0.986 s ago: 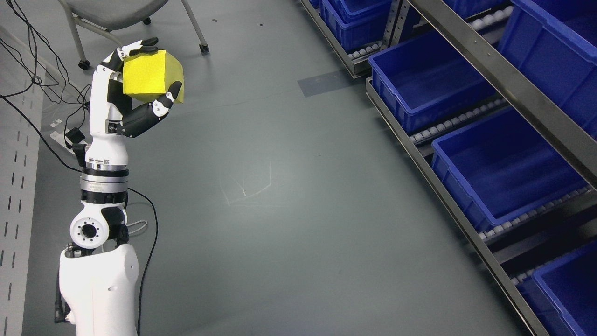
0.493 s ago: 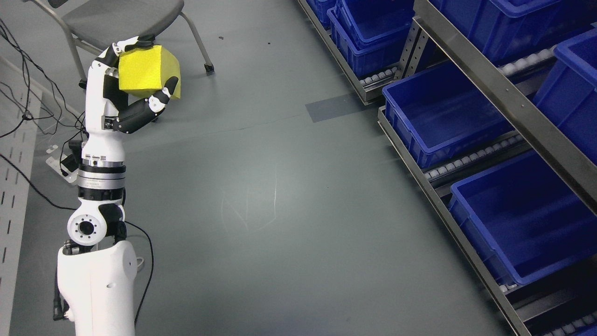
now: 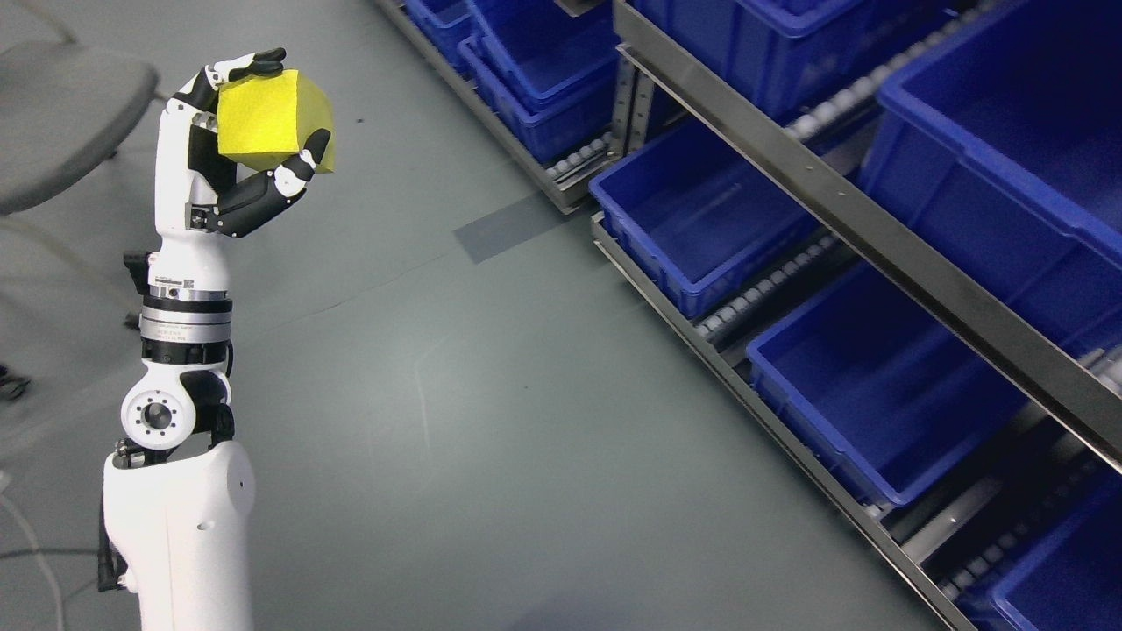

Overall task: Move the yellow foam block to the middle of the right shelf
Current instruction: 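Hold the cube raised in the left hand while driving to the bin shelf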

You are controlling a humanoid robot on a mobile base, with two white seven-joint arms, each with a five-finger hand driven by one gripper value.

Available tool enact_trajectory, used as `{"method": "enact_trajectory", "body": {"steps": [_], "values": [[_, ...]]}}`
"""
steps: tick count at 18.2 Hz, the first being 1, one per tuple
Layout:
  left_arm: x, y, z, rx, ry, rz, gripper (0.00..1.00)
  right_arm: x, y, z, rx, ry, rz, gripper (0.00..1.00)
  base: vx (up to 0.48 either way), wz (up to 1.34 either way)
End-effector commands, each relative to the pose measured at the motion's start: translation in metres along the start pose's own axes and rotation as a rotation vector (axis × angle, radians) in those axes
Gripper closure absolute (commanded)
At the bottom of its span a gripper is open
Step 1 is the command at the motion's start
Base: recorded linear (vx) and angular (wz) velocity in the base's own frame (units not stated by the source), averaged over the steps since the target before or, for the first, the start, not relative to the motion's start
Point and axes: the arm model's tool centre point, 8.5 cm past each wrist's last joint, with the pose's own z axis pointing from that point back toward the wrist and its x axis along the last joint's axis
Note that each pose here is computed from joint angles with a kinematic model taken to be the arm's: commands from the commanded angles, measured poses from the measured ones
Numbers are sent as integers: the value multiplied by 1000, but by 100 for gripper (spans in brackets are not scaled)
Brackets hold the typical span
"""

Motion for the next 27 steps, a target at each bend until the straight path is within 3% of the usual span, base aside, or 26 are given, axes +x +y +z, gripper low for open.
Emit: {"method": "enact_trajectory", "body": {"steps": [1,16,21,24,27], "values": [[2,7,-2,0,-4,-18,74,8,-11,-1,-17,-20,1,0,211,-832],[15,8,-25,-6,-31,-13,74,9,-11,-1,-16,-21,2,0,128,-940],[48,14,-81,-9,-72,-1,74,9,-11,-1,-16,-21,1,0,84,-604],[58,27,-116,-24,69,-34,73,9,-11,-1,-16,-21,2,0,49,-291],[25,11,-115,-86,333,-31,63,9,-11,-1,-16,-21,2,0,22,-92]]}}
